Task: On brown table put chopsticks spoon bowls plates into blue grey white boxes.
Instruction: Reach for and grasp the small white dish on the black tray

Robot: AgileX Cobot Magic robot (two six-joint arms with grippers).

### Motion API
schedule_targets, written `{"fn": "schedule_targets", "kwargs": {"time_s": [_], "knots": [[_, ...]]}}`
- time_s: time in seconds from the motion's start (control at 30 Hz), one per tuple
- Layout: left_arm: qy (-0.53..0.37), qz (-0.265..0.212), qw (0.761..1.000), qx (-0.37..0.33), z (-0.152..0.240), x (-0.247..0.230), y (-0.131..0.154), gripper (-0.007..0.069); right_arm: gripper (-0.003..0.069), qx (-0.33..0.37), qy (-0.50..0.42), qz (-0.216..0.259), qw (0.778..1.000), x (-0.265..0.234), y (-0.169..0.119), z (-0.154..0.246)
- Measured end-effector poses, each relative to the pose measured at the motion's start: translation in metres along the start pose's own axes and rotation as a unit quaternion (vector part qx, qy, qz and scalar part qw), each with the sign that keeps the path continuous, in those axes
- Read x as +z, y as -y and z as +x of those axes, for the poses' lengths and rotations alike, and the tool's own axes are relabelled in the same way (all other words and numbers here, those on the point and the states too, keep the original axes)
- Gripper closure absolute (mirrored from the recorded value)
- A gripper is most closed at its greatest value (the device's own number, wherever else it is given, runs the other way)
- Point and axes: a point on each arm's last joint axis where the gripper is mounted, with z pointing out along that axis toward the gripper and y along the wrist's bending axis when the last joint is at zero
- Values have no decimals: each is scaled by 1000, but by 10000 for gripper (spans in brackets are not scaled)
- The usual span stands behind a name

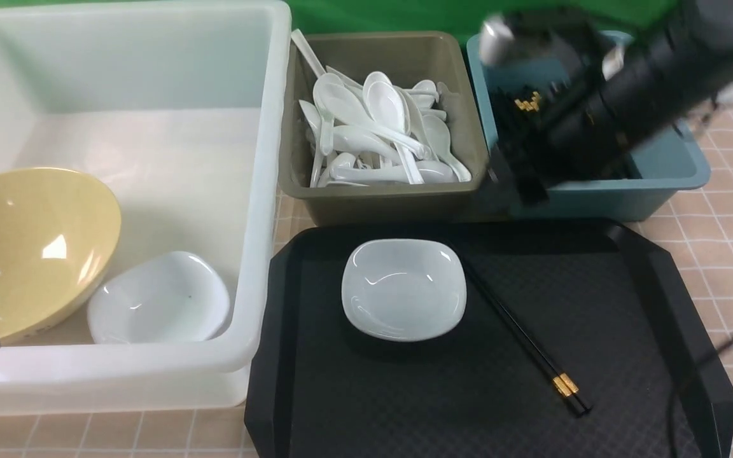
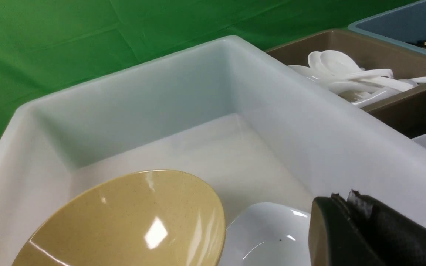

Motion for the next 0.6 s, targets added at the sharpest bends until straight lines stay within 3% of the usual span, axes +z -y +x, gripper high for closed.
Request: {"fn": "schedule_targets", "kwargs": {"time_s": [0.1,0.2,0.3,0.47,0.6], "knots": [[0,0,1000,0,0,0,0,624,137,30,7,4,1000,13,4,29],[0,0,1000,0,0,0,0,624,137,108,36,3,994,46,13,53],[0,0,1000,0,0,0,0,624,138,161,37,-13,986,71,17,59],[0,0,1000,0,0,0,0,624,140,191,14,-64,979,103,16,59],[0,0,1000,0,0,0,0,624,158,191,19,-77,978,120,8,51]]}}
